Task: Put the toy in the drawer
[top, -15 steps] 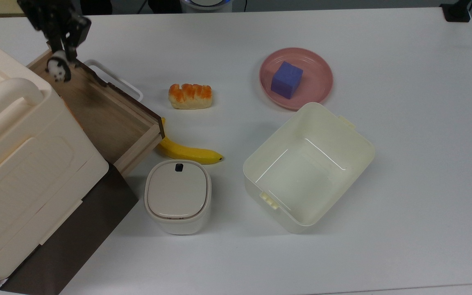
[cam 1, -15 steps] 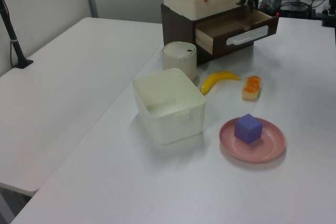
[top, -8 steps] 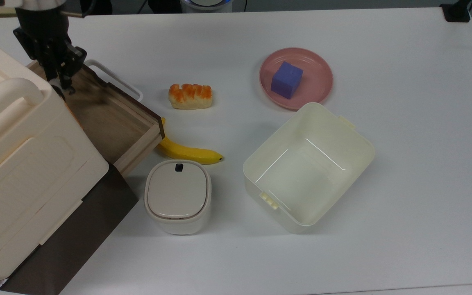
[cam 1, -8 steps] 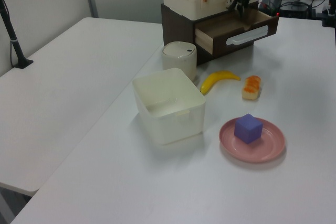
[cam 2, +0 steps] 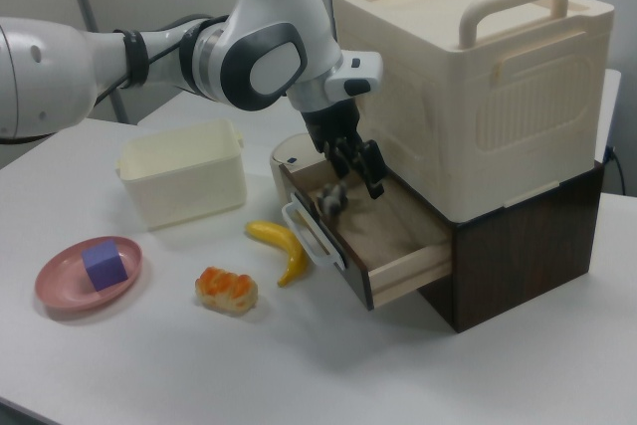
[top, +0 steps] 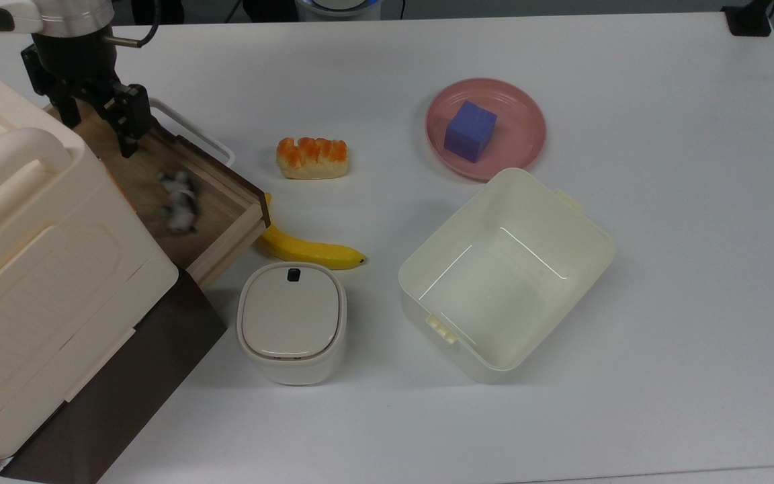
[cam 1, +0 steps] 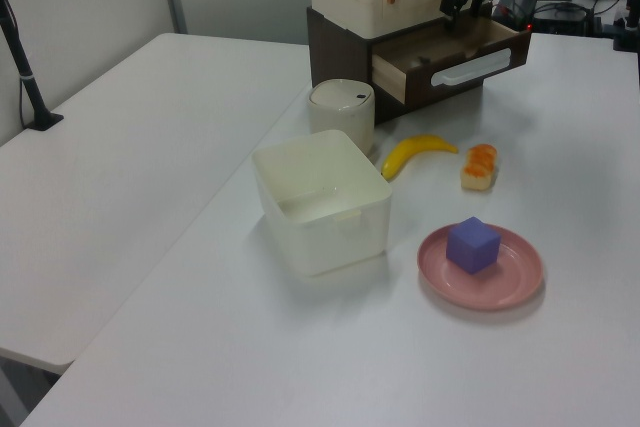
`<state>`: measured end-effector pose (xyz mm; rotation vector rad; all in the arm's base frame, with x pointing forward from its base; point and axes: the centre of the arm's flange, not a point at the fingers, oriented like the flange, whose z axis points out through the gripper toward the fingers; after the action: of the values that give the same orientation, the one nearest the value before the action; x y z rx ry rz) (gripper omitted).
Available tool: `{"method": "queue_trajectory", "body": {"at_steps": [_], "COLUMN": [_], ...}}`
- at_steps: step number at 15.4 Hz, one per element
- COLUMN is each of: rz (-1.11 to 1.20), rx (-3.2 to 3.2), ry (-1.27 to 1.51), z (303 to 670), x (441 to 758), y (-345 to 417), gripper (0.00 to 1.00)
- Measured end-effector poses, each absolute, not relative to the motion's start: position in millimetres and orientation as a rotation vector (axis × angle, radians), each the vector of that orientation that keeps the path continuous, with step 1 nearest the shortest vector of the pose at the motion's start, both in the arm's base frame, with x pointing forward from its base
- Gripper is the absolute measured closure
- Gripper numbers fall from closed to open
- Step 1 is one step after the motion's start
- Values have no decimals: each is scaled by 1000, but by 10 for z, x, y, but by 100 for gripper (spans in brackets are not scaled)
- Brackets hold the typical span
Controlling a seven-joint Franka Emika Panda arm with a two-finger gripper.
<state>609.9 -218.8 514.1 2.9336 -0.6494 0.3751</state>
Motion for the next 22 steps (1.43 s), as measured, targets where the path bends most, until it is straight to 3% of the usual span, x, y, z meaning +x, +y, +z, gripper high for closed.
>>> {"method": "queue_trajectory", "body": {"at_steps": [1, 5, 14, 22], "rz": [376, 360, 29, 42], "rx": [2933, 2936, 3016, 3042], "ry": [-649, -658, -617, -512], "z": [5144, 5257, 6132, 6271], "x": [6099, 6046, 5305, 5345], "y": [-2188, -2184, -1629, -983], "gripper": [0, 0, 0, 0]}}
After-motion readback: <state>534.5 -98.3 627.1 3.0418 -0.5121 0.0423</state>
